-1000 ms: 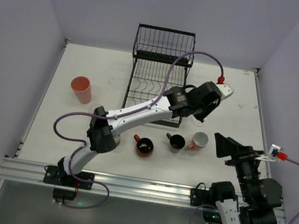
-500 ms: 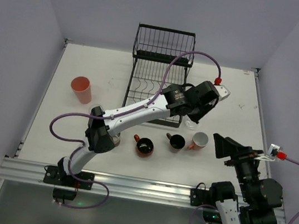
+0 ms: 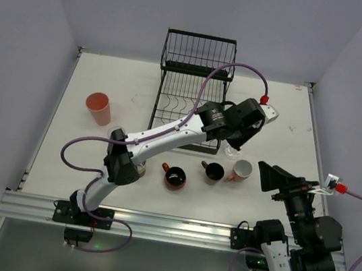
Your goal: Unload the cups from the dish rack
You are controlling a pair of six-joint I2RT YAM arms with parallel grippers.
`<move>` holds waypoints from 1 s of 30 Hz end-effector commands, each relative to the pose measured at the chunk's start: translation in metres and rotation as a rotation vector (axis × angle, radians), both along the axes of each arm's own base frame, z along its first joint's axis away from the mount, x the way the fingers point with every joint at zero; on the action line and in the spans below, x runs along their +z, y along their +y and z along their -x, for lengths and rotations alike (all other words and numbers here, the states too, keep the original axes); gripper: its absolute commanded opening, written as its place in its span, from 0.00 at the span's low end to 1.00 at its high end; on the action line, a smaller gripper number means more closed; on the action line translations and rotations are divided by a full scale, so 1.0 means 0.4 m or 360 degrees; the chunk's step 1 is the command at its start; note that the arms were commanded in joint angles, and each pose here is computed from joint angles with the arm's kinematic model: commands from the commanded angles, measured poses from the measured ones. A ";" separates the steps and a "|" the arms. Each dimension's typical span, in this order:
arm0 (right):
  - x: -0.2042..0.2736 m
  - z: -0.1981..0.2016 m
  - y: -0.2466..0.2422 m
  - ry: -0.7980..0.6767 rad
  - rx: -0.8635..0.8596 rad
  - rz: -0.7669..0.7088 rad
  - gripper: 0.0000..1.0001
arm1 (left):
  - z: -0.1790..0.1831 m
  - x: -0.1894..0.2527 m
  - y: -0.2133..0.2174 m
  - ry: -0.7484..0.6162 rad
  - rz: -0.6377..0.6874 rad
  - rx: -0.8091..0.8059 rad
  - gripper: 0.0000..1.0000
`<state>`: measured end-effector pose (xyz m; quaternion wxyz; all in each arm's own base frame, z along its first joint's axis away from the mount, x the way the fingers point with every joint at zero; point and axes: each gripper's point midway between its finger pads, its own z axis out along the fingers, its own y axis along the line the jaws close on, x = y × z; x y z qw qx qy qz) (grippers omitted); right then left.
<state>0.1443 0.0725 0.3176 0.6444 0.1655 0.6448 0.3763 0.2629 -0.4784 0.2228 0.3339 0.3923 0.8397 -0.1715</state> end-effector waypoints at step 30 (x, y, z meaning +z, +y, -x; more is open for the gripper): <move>0.016 0.004 0.006 -0.0048 0.0027 0.0002 0.97 | -0.007 0.038 -0.042 -0.0057 0.0091 -0.0086 0.00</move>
